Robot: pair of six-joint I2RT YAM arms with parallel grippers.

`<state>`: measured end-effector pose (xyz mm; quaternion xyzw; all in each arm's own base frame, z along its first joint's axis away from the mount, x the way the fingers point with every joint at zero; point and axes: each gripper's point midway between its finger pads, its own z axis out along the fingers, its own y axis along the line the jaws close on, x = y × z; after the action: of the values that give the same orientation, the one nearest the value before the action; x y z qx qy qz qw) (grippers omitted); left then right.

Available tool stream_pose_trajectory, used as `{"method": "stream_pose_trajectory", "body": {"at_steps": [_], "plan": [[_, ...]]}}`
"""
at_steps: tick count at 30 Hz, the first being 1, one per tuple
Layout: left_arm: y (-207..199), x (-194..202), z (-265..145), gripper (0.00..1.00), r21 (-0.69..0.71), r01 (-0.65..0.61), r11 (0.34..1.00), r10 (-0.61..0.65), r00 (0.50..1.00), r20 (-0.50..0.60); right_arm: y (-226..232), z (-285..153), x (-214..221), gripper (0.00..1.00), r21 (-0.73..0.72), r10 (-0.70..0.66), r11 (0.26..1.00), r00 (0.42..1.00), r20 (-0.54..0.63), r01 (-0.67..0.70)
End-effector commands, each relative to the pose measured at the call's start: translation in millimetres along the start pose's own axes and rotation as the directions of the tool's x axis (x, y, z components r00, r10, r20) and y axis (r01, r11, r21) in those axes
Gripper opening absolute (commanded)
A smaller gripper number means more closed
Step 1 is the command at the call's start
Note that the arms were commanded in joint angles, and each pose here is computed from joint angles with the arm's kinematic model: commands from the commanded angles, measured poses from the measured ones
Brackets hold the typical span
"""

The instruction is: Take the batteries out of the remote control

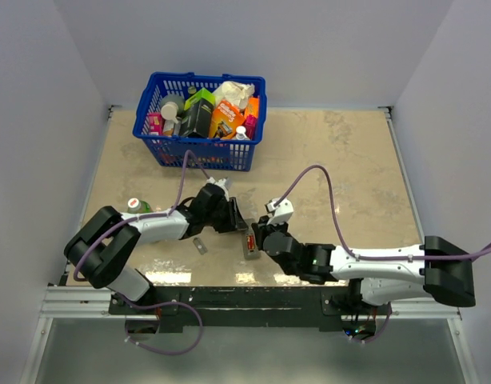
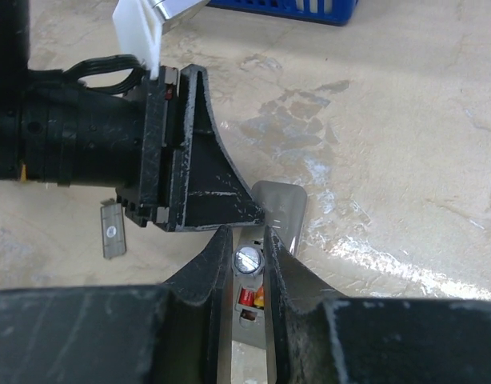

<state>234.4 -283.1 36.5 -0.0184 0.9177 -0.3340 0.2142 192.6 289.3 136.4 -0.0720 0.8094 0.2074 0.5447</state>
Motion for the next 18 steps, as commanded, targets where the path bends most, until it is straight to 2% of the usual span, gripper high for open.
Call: {"method": "stream_pose_trajectory", "body": {"at_steps": [1, 5, 11, 16, 18], "plan": [[-1, -4, -5, 0.38, 0.008, -0.030, 1.000, 0.030, 0.999, 0.024, -2, -8, 46, 0.00, 0.011, -0.116, 0.993, 0.984, -0.134, 0.118], [3, -3, -6, 0.38, -0.001, -0.032, 0.999, 0.032, 0.999, 0.025, 4, -8, 64, 0.00, -0.002, -0.110, 0.994, 0.982, -0.155, 0.111], [10, 7, -5, 0.35, -0.001, -0.025, 1.000, 0.025, 1.000, 0.006, -17, -16, 88, 0.00, 0.018, 0.023, 1.000, 0.984, -0.177, -0.020], [12, 12, -4, 0.33, 0.015, -0.006, 1.000, 0.006, 1.000, 0.004, -38, -27, 70, 0.00, 0.027, 0.169, 0.986, 0.980, -0.105, -0.167], [13, 15, -3, 0.32, 0.019, -0.001, 1.000, 0.001, 1.000, -0.003, -49, -29, 77, 0.00, 0.025, 0.182, 0.983, 0.977, -0.111, -0.180]]}}
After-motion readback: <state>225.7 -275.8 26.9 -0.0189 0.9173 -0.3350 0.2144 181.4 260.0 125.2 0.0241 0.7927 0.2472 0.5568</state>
